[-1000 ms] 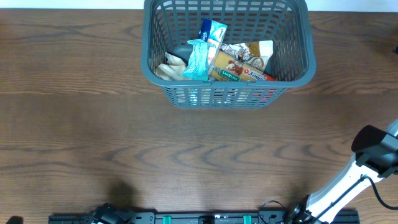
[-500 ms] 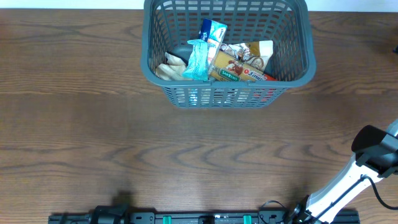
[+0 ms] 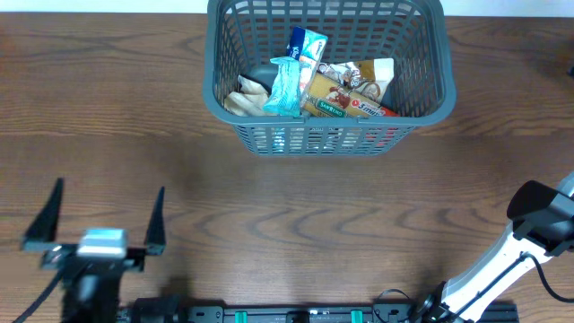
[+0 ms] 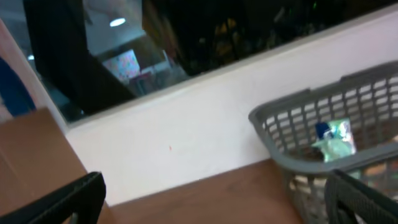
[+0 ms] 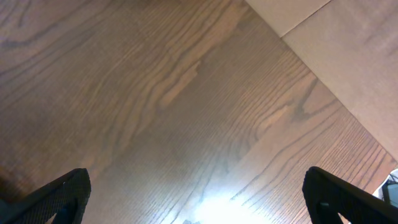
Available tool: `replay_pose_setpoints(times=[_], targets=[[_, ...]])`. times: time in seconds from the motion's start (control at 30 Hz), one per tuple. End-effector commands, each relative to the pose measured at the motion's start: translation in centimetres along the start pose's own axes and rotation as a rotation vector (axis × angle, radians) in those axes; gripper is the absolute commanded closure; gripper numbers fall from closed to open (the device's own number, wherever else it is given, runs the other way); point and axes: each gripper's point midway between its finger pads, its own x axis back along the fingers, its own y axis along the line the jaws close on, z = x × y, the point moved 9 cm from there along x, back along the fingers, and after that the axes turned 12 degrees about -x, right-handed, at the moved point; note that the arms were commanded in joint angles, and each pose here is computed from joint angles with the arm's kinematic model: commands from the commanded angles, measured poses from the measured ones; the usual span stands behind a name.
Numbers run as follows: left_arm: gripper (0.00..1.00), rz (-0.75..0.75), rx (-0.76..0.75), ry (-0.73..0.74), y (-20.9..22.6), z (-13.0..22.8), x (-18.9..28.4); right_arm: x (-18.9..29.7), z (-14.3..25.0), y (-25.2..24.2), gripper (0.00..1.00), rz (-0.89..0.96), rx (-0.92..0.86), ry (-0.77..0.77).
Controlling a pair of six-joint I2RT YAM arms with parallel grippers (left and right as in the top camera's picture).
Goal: Pack container
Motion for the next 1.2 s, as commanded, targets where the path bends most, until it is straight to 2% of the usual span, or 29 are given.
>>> replay_pose_setpoints(times=[0.0, 0.33, 0.47, 0.67, 1.17], targets=[[0.01, 0.002, -0.017, 0.014, -1.7, 3.2, -0.8, 0.3, 0.0, -0.2, 0.01, 0.003, -0.017, -0.007], [0.02, 0.016, 0.052, 0.054, -5.8, 10.7, -3.0, 0.3, 0.0, -0.2, 0.01, 0.003, -0.017, -0.007], [0.01, 0.006, 0.14, 0.075, -6.6, 12.3, -3.4, 0.3, 0.0, -0.2, 0.01, 0.003, -0.017, -0.007], [0.02, -0.164, 0.389, 0.189, -6.4, 15.1, -3.7, 0.3, 0.0, -0.2, 0.01, 0.003, -0.017, -0.007], [0.01, -0.143, 0.398, 0.267, -8.7, 19.3, -4.5, 0.3, 0.0, -0.2, 0.01, 0.003, -0.017, -0.007]])
